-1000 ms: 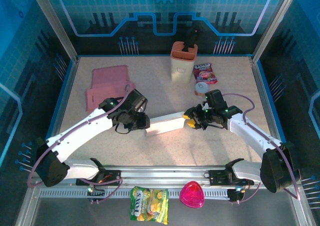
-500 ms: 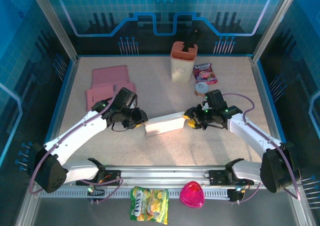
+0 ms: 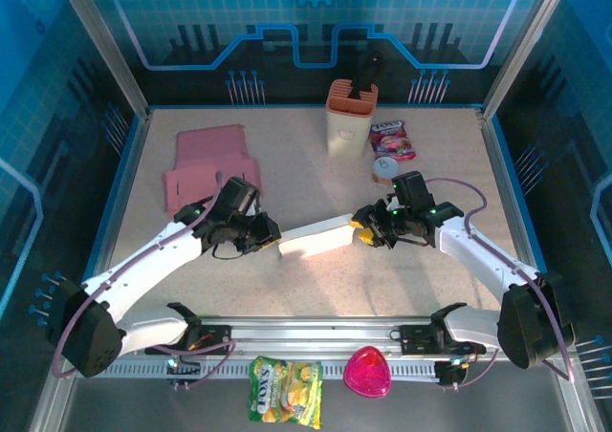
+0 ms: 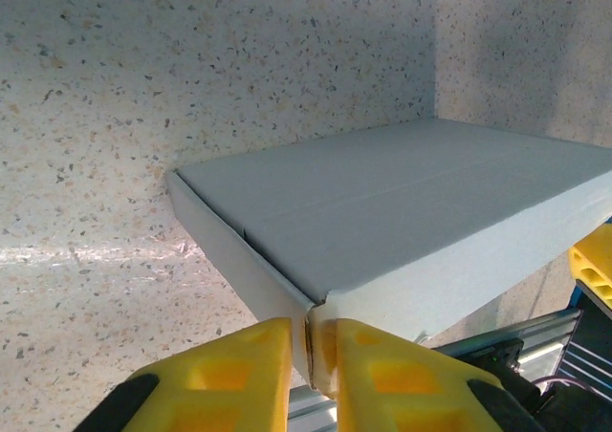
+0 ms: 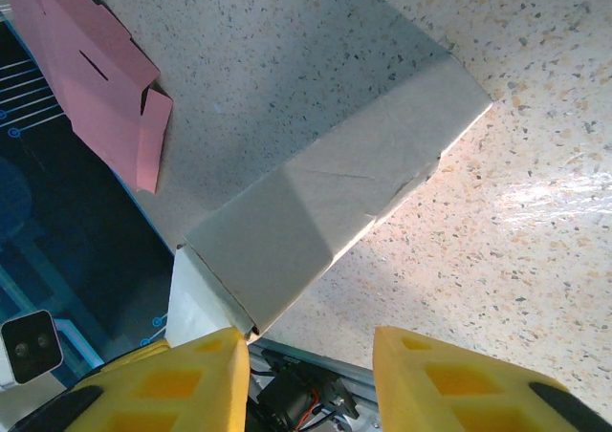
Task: Fold the paper box
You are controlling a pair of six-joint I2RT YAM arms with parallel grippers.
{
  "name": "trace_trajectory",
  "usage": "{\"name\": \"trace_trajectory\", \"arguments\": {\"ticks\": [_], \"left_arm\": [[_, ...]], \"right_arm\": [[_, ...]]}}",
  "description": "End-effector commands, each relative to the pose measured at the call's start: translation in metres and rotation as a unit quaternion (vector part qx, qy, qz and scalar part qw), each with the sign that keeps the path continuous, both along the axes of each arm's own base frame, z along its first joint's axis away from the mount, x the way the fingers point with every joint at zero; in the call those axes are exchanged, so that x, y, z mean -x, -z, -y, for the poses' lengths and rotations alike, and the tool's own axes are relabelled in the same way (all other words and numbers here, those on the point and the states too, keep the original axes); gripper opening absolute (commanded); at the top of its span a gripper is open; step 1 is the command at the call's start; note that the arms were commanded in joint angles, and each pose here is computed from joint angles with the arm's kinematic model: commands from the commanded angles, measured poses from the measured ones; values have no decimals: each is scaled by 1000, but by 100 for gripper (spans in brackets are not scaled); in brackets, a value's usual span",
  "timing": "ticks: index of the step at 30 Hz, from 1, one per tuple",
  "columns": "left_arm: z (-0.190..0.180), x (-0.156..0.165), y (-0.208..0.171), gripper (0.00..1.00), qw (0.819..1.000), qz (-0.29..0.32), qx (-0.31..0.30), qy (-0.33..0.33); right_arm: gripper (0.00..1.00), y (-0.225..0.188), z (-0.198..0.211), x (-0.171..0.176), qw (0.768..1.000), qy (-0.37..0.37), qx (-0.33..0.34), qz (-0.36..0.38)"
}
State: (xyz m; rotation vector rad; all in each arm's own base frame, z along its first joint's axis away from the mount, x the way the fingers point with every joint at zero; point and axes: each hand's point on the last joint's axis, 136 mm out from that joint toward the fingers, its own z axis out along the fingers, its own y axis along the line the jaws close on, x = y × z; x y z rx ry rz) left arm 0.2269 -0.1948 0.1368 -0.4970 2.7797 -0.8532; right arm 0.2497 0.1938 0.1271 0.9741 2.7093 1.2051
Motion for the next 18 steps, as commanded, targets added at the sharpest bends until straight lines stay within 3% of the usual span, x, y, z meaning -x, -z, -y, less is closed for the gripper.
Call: {"name": "trace_trajectory", "arguments": {"ticks": [1, 11, 18], "left_arm": [[-21, 28, 35, 16, 997, -58, -55, 12], [-32, 52, 66, 11, 988, -78, -120, 62], [-15, 41, 49, 10, 988, -35, -128, 79]], "right_arm": [[39, 32, 21, 18, 996, 18, 61, -59], [40, 34, 23, 20, 995, 20, 68, -67], [47, 8, 20, 11, 998, 12, 65, -19]]}}
